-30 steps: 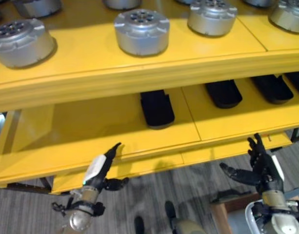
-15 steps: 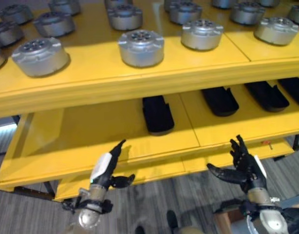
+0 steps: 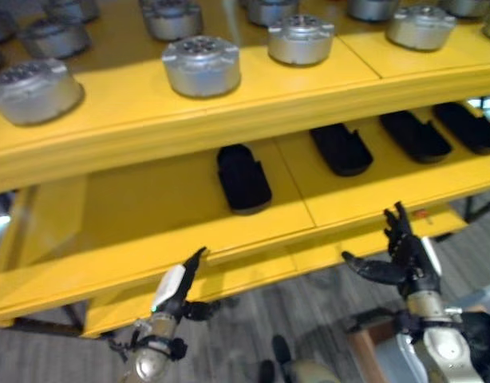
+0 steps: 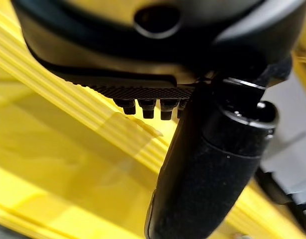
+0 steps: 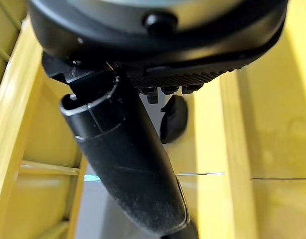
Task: Move parts from the plastic box to the shelf.
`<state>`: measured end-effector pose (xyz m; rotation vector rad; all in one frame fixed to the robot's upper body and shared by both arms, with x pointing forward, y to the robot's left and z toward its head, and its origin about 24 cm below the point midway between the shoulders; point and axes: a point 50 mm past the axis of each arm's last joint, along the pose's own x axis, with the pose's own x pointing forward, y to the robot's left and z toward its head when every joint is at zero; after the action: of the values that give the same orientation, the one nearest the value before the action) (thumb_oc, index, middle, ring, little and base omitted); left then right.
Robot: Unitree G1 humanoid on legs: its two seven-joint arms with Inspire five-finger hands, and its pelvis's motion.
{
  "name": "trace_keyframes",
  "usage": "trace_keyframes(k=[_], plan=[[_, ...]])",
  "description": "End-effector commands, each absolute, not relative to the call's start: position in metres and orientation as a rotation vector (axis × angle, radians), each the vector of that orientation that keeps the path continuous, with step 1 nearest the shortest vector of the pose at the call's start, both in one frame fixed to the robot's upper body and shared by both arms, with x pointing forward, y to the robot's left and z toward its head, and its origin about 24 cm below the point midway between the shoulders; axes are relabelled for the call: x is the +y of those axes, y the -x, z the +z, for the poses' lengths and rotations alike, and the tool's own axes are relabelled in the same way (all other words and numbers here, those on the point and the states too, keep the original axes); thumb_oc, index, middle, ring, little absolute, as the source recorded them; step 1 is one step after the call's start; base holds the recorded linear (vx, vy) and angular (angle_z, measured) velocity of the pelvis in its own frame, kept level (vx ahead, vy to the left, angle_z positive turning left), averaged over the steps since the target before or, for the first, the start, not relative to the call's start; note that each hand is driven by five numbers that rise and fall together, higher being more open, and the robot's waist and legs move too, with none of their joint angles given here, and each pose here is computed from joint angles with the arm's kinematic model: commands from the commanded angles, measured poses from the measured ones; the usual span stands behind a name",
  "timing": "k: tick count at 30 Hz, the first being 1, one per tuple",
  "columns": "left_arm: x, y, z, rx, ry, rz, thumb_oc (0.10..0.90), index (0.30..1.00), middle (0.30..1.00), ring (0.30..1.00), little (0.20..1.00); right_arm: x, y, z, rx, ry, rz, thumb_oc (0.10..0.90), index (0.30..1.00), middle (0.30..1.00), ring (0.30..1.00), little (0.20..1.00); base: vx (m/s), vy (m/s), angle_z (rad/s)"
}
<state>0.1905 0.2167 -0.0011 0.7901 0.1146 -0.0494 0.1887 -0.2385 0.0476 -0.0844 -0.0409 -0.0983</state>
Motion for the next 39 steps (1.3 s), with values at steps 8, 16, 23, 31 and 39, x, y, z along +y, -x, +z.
trace_keyframes(k=[8, 16, 23, 31, 39], plan=[[0.225, -0.210, 0.045, -0.137, -0.831, 0.051, 0.900, 1.000, 1.000, 1.000, 1.000, -0.226, -0.212, 0.088, -0.265, 0.077, -0.016, 0.900, 1.000, 1.000, 1.000, 1.000, 0.04, 0.047, -0.11], [0.222, -0.211, 0.049, -0.164, -0.852, 0.033, 0.900, 1.000, 1.000, 1.000, 1.000, -0.213, -0.216, 0.095, -0.307, 0.087, 0.041, 0.900, 1.000, 1.000, 1.000, 1.000, 0.03, 0.040, -0.25], [0.222, -0.214, 0.057, -0.206, -0.884, 0.015, 0.900, 1.000, 1.000, 1.000, 1.000, -0.206, -0.220, 0.106, -0.361, 0.103, 0.068, 0.900, 1.000, 1.000, 1.000, 1.000, 0.00, 0.046, -0.22], [0.223, -0.223, 0.069, -0.261, -0.910, 0.035, 0.900, 1.000, 1.000, 1.000, 1.000, -0.187, -0.235, 0.126, -0.465, 0.121, 0.107, 0.900, 1.000, 1.000, 1.000, 1.000, -0.03, -0.062, -0.30], [0.200, -0.226, 0.056, -0.236, -0.878, -0.070, 0.900, 1.000, 1.000, 1.000, 1.000, -0.206, -0.222, 0.130, -0.476, 0.151, 0.051, 0.900, 1.000, 1.000, 1.000, 1.000, 0.06, -0.329, 0.08]])
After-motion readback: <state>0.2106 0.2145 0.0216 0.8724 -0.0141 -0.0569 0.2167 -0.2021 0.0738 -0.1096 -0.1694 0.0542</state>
